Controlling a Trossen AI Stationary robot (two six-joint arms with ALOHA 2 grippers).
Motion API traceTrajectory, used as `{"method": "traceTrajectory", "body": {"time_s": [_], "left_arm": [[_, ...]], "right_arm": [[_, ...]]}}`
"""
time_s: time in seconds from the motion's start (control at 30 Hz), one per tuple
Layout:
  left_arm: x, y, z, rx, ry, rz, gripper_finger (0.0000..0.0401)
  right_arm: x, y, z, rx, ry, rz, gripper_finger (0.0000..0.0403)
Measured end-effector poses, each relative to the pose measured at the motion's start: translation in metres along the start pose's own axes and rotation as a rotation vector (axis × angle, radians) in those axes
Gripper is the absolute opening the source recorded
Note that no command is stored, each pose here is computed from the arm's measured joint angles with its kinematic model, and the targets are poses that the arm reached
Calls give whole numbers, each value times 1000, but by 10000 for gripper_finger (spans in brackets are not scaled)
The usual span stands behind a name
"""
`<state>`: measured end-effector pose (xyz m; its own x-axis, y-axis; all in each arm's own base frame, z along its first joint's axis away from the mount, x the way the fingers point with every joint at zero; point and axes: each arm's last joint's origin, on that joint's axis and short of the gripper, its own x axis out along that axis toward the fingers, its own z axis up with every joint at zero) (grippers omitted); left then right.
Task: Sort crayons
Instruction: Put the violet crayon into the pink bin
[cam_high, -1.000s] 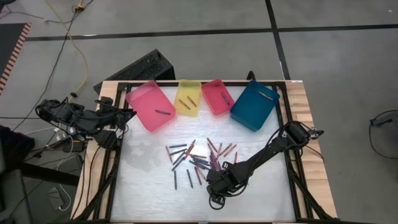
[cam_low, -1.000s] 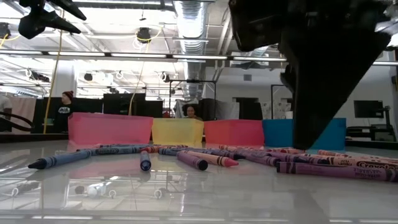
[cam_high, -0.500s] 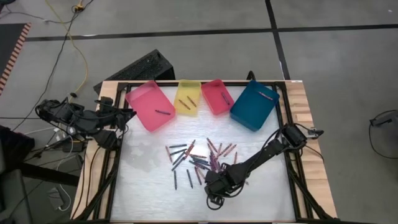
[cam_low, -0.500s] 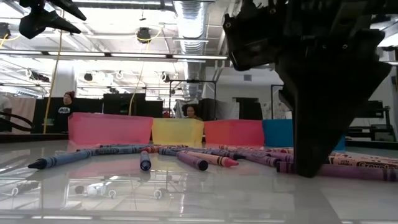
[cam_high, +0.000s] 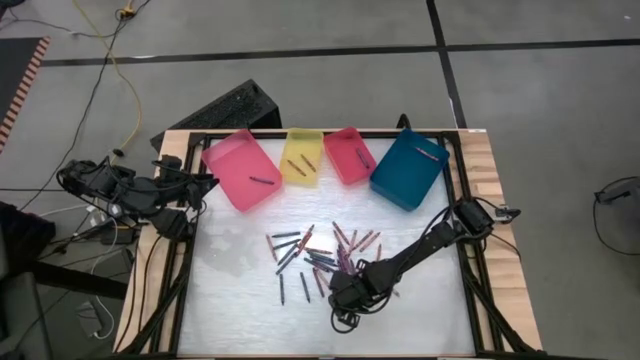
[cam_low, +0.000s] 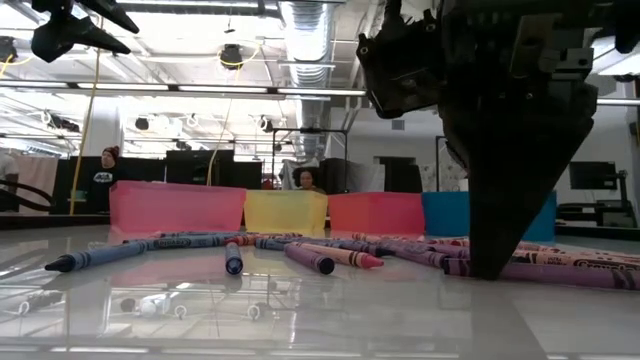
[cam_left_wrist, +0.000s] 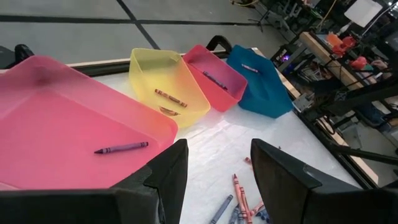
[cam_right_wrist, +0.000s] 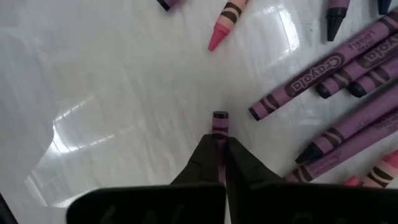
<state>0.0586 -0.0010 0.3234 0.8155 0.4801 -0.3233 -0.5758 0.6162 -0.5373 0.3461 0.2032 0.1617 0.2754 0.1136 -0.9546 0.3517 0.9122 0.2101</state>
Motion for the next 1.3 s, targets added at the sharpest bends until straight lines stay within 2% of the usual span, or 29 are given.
{"method": "traceTrajectory", "body": {"time_s": [0.33,0.6,0.83,1.1,1.3], "left_arm": [[0,0,0,0,0,0,165],[0,0,0,28,0,0,165],[0,2,-1,42,2,13,165],[0,2,-1,68,-4,20,165],[0,2,-1,91,-5,21,165]], "right_arm": [[-9,5,12,7,66,77,5],[-25,13,24,-91,135,222,5],[-35,5,46,-184,123,306,5],[-47,-34,98,-228,1,314,5],[-56,-83,154,-167,-218,341,5]]}}
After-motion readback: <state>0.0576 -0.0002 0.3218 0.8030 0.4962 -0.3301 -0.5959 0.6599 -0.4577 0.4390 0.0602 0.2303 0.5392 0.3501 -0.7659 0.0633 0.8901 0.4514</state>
